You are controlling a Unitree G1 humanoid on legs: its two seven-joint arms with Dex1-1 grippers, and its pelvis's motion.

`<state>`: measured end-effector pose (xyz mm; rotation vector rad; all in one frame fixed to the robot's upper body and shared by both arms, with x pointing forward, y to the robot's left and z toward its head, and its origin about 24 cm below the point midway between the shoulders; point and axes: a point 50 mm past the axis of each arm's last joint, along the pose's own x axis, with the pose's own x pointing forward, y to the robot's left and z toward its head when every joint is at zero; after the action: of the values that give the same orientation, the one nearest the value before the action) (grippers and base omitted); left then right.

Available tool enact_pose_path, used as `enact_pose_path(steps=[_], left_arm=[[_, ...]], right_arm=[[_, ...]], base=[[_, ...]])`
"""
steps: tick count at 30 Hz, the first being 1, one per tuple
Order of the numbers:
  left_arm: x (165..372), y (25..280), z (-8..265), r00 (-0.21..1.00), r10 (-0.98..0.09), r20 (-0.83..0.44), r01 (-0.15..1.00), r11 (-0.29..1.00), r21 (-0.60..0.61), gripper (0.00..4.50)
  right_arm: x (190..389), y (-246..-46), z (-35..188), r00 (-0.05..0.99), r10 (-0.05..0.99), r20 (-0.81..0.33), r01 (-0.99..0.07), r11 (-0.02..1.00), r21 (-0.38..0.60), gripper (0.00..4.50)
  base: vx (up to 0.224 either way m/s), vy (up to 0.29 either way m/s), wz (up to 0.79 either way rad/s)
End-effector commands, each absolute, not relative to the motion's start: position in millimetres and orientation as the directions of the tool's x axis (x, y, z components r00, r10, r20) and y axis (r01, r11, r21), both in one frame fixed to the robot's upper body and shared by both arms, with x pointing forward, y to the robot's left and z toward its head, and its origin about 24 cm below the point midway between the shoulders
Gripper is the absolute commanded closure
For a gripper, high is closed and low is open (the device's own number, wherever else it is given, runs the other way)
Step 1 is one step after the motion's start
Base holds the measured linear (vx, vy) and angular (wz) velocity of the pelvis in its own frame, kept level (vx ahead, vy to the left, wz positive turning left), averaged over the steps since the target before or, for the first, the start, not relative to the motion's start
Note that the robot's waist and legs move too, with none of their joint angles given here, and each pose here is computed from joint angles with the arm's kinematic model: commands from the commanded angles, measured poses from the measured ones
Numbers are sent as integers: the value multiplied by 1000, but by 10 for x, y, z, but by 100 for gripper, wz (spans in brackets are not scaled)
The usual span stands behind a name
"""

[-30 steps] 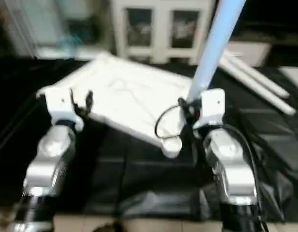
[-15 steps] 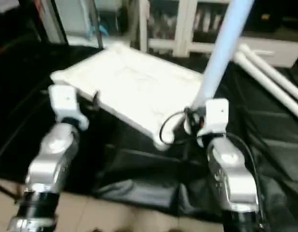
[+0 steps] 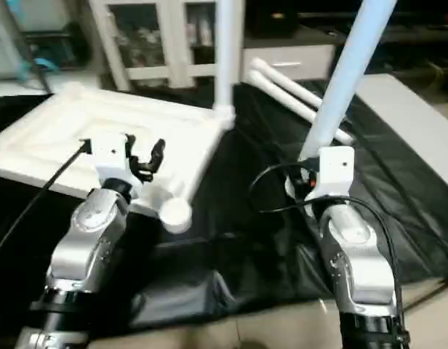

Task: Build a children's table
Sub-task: Pick table leg

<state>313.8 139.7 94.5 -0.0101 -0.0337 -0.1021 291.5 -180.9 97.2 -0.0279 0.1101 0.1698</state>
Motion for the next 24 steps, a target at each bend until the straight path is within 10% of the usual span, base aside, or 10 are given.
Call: enact_pose_path(steps=[1,24], left_arm=[[3127,1422,970,996,-82,46,82,997,-6,115],[3071,1341,890,980,-201,9,201,979,-40,115]], right_arm=[[2926,-1792,1018,976,195,-99,-199,980,-32,262],[2883,-1883,1024,983,160,-92,-165,985,-52,262]], base=[[187,8,19],[88,33,11]])
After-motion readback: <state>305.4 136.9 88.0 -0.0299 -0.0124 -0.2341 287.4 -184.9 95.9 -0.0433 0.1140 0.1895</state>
